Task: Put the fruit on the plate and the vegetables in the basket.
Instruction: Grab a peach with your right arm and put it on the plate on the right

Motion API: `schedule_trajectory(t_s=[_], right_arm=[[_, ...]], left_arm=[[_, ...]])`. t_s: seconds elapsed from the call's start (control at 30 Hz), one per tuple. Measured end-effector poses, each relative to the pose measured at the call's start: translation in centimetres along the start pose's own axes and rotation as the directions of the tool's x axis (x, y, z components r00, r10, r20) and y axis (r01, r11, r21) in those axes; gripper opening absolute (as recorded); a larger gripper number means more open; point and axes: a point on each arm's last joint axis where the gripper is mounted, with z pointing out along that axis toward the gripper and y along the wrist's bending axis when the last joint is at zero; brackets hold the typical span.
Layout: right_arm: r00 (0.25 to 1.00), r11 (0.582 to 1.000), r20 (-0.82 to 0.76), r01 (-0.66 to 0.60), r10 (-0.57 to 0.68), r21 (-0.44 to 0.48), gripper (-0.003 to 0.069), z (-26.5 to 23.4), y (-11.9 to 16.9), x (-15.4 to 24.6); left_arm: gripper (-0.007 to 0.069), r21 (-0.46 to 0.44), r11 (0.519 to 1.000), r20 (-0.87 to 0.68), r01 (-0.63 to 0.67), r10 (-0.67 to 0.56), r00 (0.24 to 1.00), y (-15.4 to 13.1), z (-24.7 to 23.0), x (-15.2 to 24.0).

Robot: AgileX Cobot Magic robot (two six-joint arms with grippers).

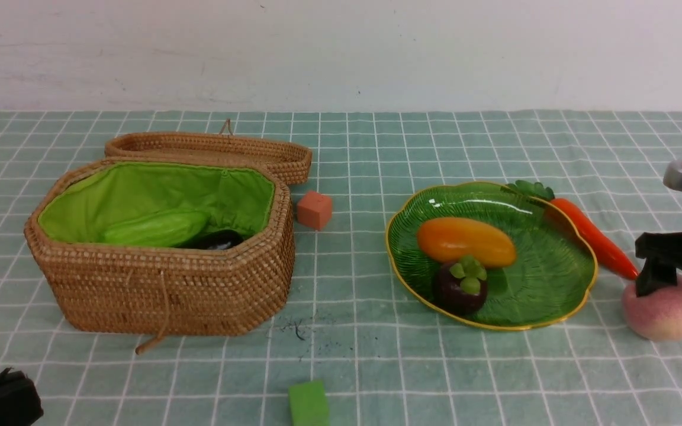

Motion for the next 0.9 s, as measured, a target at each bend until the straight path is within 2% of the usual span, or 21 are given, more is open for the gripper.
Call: schedule_trajectory(t_s=[0.17, 0.3, 0.37, 0.4, 0.53, 0.77, 0.9], right_arm=[[0.999, 1.000, -0.019, 0.030, -0.030, -0.001, 0.0550, -0.7, 0.1, 0.2], [0.999, 0.998, 0.027, 0.047, -0.046, -0.044, 0.0550, -4.5, 1.4, -0.2], [0.983, 0.981, 0.148, 0.135, -0.113, -0.143, 0.0550, -7.7, 4.7, -0.6], [0.953, 0.947, 0.228, 0.247, -0.199, -0.204, 0.0550, -8.5, 8.0, -0.4], [0.921, 0.911, 0.255, 0.351, -0.295, -0.218, 0.0550, -6.3, 11.3, -0.1], [0.925, 0.912, 0.185, 0.365, -0.332, -0.190, 0.0552, -1.8, 11.5, -0.2], [0.920, 0.908, 0.183, 0.379, -0.348, -0.177, 0.0654, -1.7, 11.4, -0.3]], left_arm=[[0.0008, 0.000, 1.000, 0.000, 0.000, 0.000, 1.000, 0.0, 0.0, 0.0], [0.0008, 0.000, 1.000, 0.004, 0.000, 0.000, 1.000, 0.0, 0.0, 0.0], [0.0008, 0.003, 1.000, 0.035, 0.000, 0.000, 0.999, 0.0, 0.0, -0.3], [0.0008, 0.006, 1.000, 0.059, 0.000, 0.000, 0.998, -0.1, 0.0, -0.5], [0.0008, 0.009, 1.000, 0.088, 0.001, -0.001, 0.996, -0.1, 0.0, -0.8], [0.0008, 0.009, 1.000, 0.094, 0.003, -0.004, 0.996, -0.1, 0.0, -0.9], [0.0008, 0.010, 1.000, 0.096, 0.003, -0.004, 0.995, -0.1, 0.0, -0.9]])
